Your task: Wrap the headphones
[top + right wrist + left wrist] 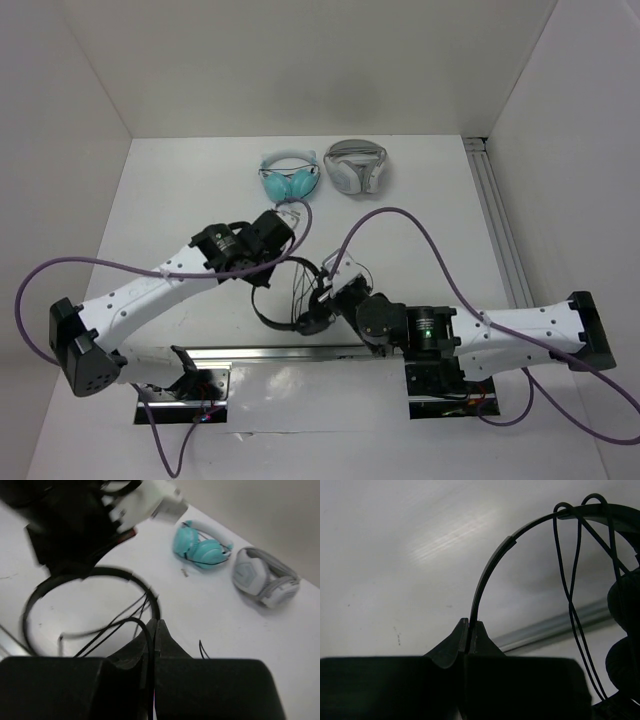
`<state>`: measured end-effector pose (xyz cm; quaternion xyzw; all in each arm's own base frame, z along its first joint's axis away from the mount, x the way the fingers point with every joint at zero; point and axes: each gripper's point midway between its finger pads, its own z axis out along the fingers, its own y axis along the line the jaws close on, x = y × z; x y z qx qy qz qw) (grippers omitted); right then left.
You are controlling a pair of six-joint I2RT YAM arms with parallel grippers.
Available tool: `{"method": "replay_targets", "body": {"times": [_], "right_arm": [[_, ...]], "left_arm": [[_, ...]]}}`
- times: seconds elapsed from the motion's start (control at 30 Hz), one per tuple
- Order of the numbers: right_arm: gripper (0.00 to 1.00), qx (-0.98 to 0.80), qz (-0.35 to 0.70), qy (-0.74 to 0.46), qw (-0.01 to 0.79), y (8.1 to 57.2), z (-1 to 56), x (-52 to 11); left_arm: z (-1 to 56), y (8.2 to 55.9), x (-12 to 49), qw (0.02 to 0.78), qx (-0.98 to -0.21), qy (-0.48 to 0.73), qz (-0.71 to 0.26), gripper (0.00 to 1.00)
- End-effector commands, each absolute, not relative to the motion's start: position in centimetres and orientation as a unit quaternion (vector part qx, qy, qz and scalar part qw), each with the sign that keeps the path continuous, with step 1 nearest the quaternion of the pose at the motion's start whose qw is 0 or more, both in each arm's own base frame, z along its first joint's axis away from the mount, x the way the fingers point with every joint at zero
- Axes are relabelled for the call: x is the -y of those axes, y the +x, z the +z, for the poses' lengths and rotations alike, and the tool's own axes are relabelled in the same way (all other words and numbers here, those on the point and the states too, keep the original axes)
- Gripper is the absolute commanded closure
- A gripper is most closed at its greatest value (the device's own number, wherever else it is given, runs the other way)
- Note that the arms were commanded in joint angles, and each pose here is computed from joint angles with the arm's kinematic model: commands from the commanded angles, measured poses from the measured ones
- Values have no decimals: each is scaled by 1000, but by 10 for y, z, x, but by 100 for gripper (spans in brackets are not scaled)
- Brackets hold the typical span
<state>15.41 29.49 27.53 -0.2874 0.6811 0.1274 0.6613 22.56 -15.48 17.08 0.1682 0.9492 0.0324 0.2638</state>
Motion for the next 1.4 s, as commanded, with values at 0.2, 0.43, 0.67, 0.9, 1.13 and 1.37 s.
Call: {"method": "replay_targets", "body": {"times": [0.2,0.43,0.67,0.9,1.13,1.37], "right_arm": [[100,-675,63,-257,689,189,318,-256],[98,-683,81,-241,685,215,305,-248],[96,-673,162,-272,668,223,285,-272],[93,-654,260,-313,637,219,266,-304],[85,-647,370,-305,593,198,217,-339],[81,-672,403,-286,551,197,155,-358]], "left_arm": [[206,124,226,252,-888,367,-114,100],[228,106,218,269,-878,362,-159,100],[268,94,220,292,-853,373,-218,100],[311,102,227,340,-836,352,-248,100],[337,142,220,395,-865,253,-176,100],[357,170,201,440,-881,133,-113,100]]}}
